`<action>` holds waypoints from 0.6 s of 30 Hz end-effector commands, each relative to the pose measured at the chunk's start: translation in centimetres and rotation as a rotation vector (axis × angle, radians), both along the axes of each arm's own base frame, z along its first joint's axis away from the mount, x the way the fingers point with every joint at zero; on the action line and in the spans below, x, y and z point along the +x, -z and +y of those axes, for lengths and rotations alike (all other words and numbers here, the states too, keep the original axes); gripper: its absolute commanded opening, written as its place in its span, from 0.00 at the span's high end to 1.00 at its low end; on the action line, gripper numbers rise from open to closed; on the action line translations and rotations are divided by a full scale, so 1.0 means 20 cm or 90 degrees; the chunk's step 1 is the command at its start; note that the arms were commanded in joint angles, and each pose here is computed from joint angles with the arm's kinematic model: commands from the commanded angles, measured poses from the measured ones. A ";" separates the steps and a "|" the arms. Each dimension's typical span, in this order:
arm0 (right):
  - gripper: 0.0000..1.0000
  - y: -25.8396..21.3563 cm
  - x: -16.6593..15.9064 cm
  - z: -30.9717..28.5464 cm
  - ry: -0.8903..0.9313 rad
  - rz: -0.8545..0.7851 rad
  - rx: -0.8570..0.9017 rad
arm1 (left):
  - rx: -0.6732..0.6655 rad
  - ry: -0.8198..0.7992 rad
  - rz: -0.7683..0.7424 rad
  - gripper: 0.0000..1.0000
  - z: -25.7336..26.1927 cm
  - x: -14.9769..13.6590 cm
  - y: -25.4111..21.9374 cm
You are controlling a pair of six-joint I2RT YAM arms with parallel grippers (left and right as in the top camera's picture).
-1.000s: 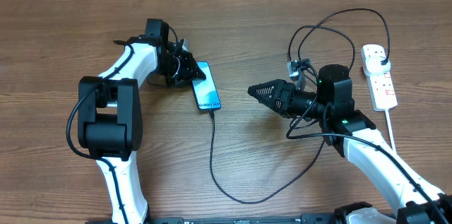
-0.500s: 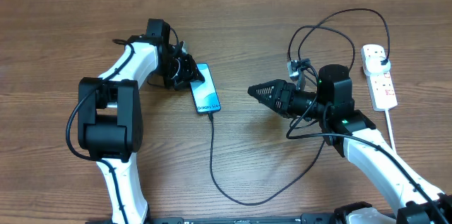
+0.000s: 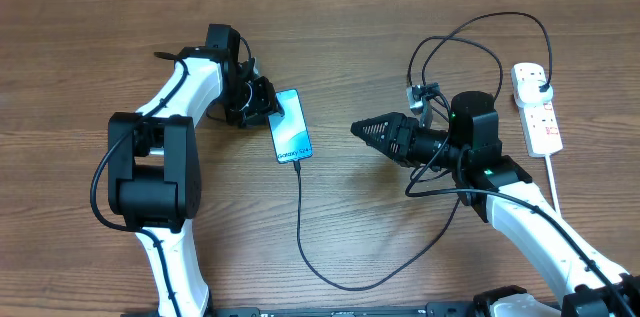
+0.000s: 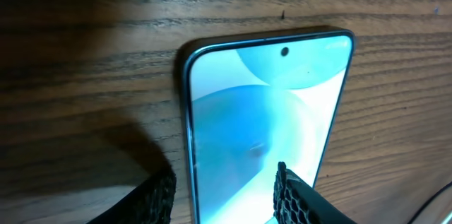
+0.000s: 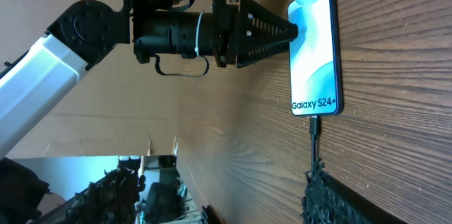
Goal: Plug charger to phone and switch on socket
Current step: 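Open both grippers and withdraw them from the phone and cable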
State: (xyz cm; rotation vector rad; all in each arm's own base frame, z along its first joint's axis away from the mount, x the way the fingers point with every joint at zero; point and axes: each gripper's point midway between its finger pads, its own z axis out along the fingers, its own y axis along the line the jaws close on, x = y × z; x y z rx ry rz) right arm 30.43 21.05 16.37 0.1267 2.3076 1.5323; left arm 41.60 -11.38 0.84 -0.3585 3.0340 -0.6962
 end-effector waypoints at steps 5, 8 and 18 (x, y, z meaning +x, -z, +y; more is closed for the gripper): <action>0.23 -0.02 0.01 -0.01 0.005 -0.012 -0.004 | 0.124 0.003 0.023 0.46 0.16 -0.04 0.13; 0.25 0.00 0.00 -0.01 0.002 -0.003 -0.006 | 0.135 0.002 0.023 0.41 0.17 -0.04 0.12; 0.28 0.01 -0.06 0.06 -0.053 -0.061 -0.037 | 0.182 -0.009 -0.034 0.48 0.22 0.18 -0.40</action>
